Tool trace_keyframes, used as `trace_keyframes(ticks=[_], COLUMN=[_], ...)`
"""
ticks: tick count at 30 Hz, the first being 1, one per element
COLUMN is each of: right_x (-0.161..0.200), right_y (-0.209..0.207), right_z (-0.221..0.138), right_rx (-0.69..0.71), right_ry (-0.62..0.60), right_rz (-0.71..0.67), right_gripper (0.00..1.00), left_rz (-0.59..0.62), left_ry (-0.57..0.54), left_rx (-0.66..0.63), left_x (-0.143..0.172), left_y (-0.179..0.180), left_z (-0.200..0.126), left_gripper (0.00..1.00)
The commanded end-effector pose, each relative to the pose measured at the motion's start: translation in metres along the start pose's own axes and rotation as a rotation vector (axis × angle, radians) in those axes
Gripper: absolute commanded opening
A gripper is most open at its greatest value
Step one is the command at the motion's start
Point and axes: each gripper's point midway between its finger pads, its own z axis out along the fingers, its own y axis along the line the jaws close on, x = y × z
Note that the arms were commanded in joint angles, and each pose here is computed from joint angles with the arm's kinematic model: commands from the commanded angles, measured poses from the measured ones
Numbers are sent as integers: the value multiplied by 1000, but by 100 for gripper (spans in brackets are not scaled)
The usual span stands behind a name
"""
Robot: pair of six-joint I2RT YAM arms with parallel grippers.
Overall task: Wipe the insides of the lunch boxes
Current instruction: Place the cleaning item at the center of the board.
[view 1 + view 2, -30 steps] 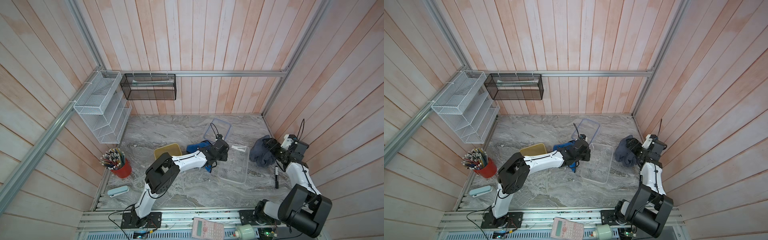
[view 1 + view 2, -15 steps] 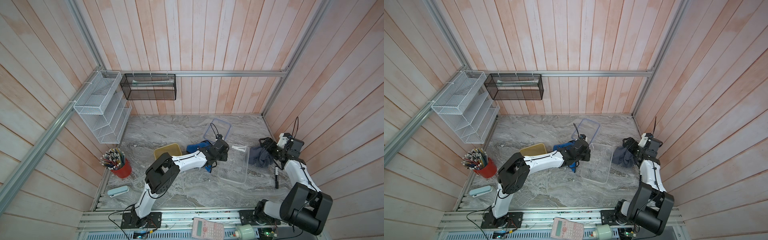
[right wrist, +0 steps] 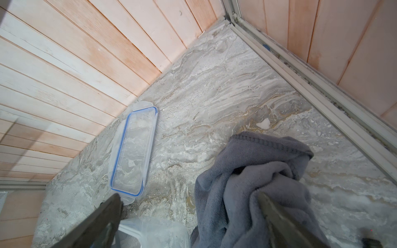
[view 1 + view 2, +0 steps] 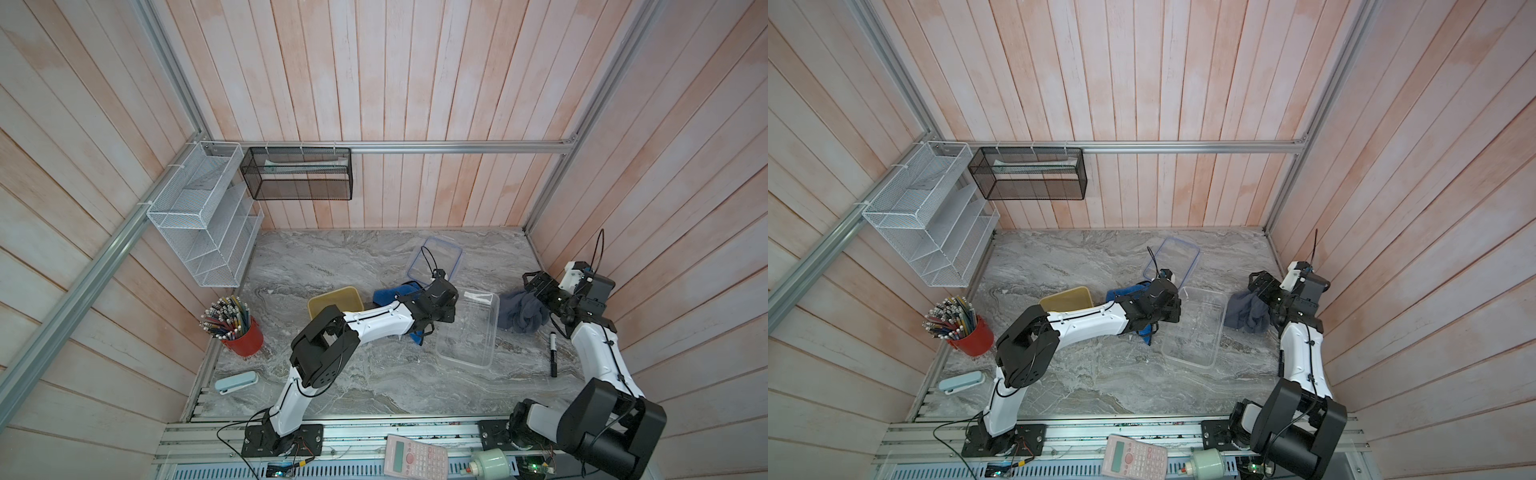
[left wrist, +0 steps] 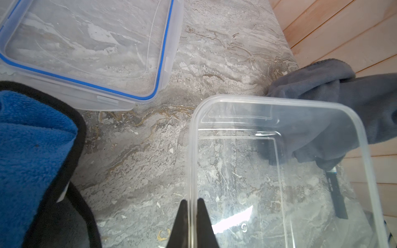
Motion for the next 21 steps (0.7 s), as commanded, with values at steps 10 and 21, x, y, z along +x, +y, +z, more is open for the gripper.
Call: trace_keyframes(ticks=[10, 21], right_x=[-27, -47], right_y=[38, 59], right_z=[-14, -36], right_rx=[-96, -114], right_ry=[-36, -95], right_rz=[-60, -101], right_gripper=[98, 98], left_rz=[-13, -18], left_ry=[-20, -27], left_rx=[76, 73], left_x=[-10, -15], left_y=[-23, -20], left_z=[2, 0], left_gripper=[0, 0])
